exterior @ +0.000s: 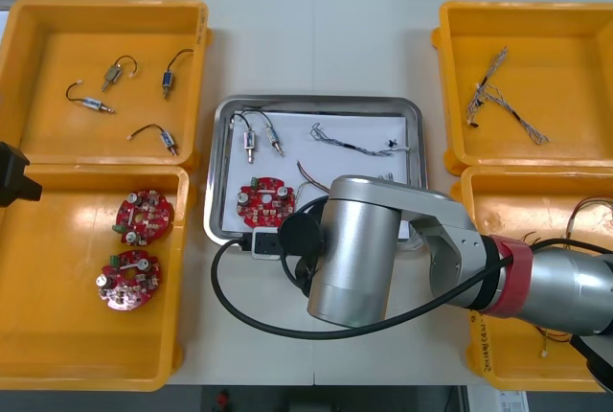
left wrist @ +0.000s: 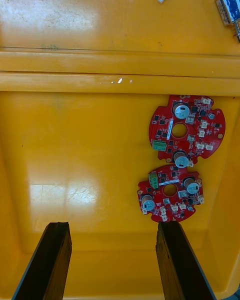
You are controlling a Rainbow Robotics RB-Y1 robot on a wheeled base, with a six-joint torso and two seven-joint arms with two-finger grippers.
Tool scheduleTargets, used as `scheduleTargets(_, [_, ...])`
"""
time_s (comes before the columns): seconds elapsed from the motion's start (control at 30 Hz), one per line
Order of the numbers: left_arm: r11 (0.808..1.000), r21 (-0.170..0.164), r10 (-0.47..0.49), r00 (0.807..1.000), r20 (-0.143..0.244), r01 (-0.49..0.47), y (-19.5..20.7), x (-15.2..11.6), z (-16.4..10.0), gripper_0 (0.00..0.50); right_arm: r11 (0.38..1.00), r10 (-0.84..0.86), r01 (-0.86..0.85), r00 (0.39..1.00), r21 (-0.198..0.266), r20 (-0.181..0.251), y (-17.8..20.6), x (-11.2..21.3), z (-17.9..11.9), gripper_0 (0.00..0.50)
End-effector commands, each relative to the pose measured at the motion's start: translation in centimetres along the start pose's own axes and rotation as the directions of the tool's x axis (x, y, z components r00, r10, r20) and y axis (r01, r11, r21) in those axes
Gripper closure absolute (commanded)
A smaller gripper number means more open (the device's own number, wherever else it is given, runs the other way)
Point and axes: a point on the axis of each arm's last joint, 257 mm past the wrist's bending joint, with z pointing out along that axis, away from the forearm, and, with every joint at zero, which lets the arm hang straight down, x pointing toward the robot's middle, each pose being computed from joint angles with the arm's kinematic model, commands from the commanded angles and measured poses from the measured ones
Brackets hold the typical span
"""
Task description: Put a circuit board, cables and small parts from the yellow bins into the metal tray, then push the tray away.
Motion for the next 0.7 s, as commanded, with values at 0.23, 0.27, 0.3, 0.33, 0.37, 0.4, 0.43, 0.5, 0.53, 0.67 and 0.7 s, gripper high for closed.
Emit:
scheduleTargets(0.23, [0.997, -0.046, 0.058, 0.998, 0.013, -0.057, 1.37, 0.07, -1.27, 0.000, 0.998, -0.052, 0.051, 0.998, 0.030, 0.044, -0.55, -2.42, -0.81, 0.000])
scheduleTargets(0.27, [0.997, -0.046, 0.058, 0.998, 0.013, -0.057, 1.37, 0.07, -1.27, 0.000, 0.998, -0.051, 0.050, 0.998, 0.030, 0.044, -0.55, -2.42, -0.81, 0.000])
scheduleTargets(0.3, [0.997, -0.046, 0.058, 0.998, 0.013, -0.057, 1.37, 0.07, -1.27, 0.000, 0.998, -0.051, 0.050, 0.998, 0.030, 0.044, -0.55, -2.42, -0.81, 0.012])
scheduleTargets(0.33, [0.997, -0.046, 0.058, 0.998, 0.013, -0.057, 1.37, 0.07, -1.27, 0.000, 0.998, -0.049, 0.048, 0.998, 0.030, 0.043, -0.54, -2.38, -0.81, 0.183])
scheduleTargets(0.37, [0.997, -0.046, 0.058, 0.998, 0.013, -0.057, 1.37, 0.07, -1.27, 0.000, 0.999, -0.046, 0.045, 0.998, 0.029, 0.041, -0.55, -2.33, -0.77, 0.388])
scheduleTargets(0.4, [0.997, -0.046, 0.058, 0.998, 0.013, -0.057, 1.37, 0.07, -1.27, 0.000, 0.999, -0.048, 0.046, 0.998, 0.029, 0.041, -0.48, -2.33, -0.79, 0.437])
scheduleTargets(0.43, [0.997, -0.046, 0.058, 0.998, 0.013, -0.057, 1.37, 0.07, -1.27, 0.000, 0.999, -0.046, 0.045, 0.998, 0.029, 0.041, -0.54, -2.34, -0.81, 0.471])
scheduleTargets(0.5, [0.997, -0.046, 0.058, 0.998, 0.013, -0.057, 1.37, 0.07, -1.27, 0.000, 0.999, -0.046, 0.045, 0.998, 0.027, 0.038, -0.49, -2.26, -0.80, 0.500])
scheduleTargets(0.53, [0.997, -0.046, 0.058, 0.998, 0.013, -0.057, 1.37, 0.07, -1.27, 0.000, 0.998, -0.048, 0.047, 0.998, 0.028, 0.038, -0.50, -2.28, -0.81, 0.500])
scheduleTargets(0.67, [0.997, -0.046, 0.058, 0.998, 0.013, -0.057, 1.37, 0.07, -1.27, 0.000, 0.998, -0.040, 0.038, 0.999, 0.040, 0.035, -0.85, -2.18, -0.77, 0.500])
scheduleTargets(0.7, [0.997, -0.046, 0.058, 0.998, 0.013, -0.057, 1.37, 0.07, -1.27, 0.000, 0.998, -0.041, 0.039, 0.999, 0.051, 0.035, -1.14, -2.22, -0.85, 0.500])
